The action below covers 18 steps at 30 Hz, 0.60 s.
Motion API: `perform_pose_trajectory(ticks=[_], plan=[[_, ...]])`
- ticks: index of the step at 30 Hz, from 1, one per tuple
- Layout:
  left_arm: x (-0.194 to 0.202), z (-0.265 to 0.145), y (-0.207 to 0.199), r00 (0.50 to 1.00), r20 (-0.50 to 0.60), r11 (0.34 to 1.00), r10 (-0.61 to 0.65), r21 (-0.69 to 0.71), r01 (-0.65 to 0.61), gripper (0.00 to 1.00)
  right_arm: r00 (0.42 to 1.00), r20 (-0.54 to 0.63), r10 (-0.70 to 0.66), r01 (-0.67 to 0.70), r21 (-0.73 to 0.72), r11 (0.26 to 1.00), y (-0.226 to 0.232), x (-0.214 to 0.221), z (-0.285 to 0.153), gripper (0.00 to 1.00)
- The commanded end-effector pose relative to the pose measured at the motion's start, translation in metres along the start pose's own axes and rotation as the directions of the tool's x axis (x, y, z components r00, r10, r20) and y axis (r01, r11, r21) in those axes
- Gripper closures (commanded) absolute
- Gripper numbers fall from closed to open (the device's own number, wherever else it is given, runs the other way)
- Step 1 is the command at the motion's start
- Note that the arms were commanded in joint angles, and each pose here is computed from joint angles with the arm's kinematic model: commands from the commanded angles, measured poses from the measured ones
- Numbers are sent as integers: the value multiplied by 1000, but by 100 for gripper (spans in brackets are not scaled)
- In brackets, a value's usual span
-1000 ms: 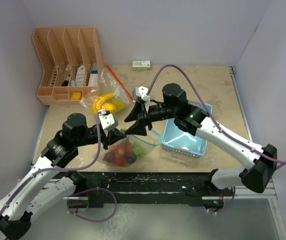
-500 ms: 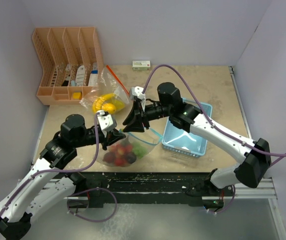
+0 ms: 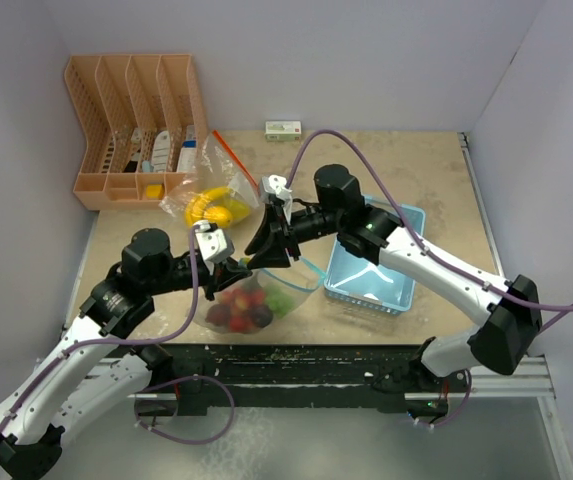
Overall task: Place the food in the zip-top bag and seal the zipper
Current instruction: Zip the zipper food storage bag at the center of the board.
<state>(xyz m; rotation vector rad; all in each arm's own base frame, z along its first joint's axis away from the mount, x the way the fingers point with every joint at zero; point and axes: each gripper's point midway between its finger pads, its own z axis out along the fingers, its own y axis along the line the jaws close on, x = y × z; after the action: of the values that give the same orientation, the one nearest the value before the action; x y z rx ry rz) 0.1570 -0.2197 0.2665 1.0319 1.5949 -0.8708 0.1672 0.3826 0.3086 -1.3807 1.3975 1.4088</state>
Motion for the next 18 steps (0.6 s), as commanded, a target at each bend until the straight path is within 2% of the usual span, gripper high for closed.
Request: perform_pose_trajectory(ticks=[1, 5, 9, 11, 14, 18], plan=[[-19, 0, -2, 997, 68, 999, 42, 13, -43, 100, 1000, 17, -16, 17, -15, 1000, -1, -9, 2, 61], [-18, 0, -3, 997, 66, 999, 42, 15, -43, 100, 1000, 15, -6, 6, 4, 1000, -6, -9, 3, 62], [-18, -1, -2, 997, 67, 999, 43, 12, -44, 100, 1000, 27, -9, 9, 9, 1000, -6, -13, 2, 86], [-17, 0, -2, 997, 65, 999, 41, 13, -42, 100, 999, 33, -10, 10, 12, 1000, -5, -15, 2, 93], [-17, 0, -2, 997, 64, 999, 41, 9, -41, 100, 999, 35, -12, 12, 13, 1000, -4, -15, 1, 98], [-21, -3, 0, 996, 72, 999, 52, -11, -51, 100, 1000, 30, -2, 1, 20, 1000, -4, -10, 0, 99]])
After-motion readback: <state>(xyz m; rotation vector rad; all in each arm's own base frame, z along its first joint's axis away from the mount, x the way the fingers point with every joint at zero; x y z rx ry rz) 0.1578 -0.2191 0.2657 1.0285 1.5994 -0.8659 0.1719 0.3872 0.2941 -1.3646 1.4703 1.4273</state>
